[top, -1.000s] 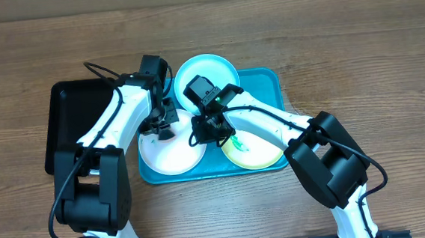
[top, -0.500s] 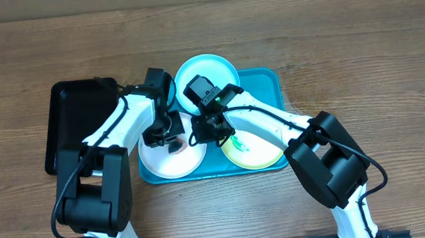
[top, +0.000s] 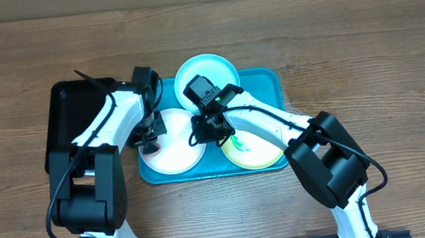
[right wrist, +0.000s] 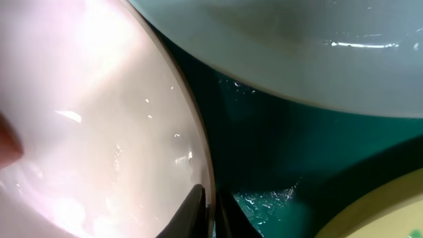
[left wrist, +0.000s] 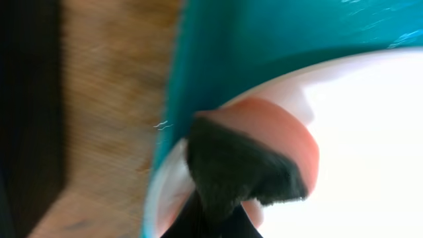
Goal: Clean dirty plates on tray and stack at the side
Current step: 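Scrub the white plate with the sponge while the right gripper holds it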
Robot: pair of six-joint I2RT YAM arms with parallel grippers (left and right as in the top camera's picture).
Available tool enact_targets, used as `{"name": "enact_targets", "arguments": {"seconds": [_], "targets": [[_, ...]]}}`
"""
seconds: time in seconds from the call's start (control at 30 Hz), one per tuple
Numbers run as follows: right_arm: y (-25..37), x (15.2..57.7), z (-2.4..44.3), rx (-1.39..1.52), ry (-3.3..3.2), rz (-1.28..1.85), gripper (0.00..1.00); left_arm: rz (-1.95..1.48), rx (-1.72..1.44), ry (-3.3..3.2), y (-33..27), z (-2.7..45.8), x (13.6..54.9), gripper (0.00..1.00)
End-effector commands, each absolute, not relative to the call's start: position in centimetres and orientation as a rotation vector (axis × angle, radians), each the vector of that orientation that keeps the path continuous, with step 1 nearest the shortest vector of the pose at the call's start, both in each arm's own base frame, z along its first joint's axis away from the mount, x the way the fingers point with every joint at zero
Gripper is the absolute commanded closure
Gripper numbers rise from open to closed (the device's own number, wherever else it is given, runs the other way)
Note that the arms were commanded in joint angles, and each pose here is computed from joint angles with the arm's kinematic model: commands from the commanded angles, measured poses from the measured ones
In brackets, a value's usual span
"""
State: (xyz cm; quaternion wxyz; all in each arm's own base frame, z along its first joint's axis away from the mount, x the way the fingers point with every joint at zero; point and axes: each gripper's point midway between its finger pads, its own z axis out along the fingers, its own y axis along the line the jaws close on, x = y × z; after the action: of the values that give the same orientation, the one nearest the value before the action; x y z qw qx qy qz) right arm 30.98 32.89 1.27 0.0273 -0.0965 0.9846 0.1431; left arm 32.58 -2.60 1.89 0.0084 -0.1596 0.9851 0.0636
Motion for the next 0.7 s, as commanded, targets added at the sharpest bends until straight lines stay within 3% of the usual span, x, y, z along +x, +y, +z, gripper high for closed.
{"name": "enact_targets", "arguments": {"seconds": [0.0, 0.17, 0.4, 0.67], "targets": [[32.7, 31.0, 1.0, -0.291, 3.042, 0.425, 0.92, -0.180, -0.485, 3.085, -6.8, 1.9, 34.0, 0.96], [32.7, 31.0, 1.0, -0.291, 3.043, 0.424, 0.92, -0.387, -0.413, 3.075, -9.9, 1.5, 34.1, 0.96], [32.8, 31.1, 1.0, -0.291, 3.038, 0.428, 0.92, -0.390, -0.230, 3.130, -11.4, 1.3, 32.6, 0.96], [32.8, 31.1, 1.0, -0.291, 3.039, 0.428, 0.92, 0.066, -0.252, 3.238, -5.8, 0.9, 29.6, 0.96]]}}
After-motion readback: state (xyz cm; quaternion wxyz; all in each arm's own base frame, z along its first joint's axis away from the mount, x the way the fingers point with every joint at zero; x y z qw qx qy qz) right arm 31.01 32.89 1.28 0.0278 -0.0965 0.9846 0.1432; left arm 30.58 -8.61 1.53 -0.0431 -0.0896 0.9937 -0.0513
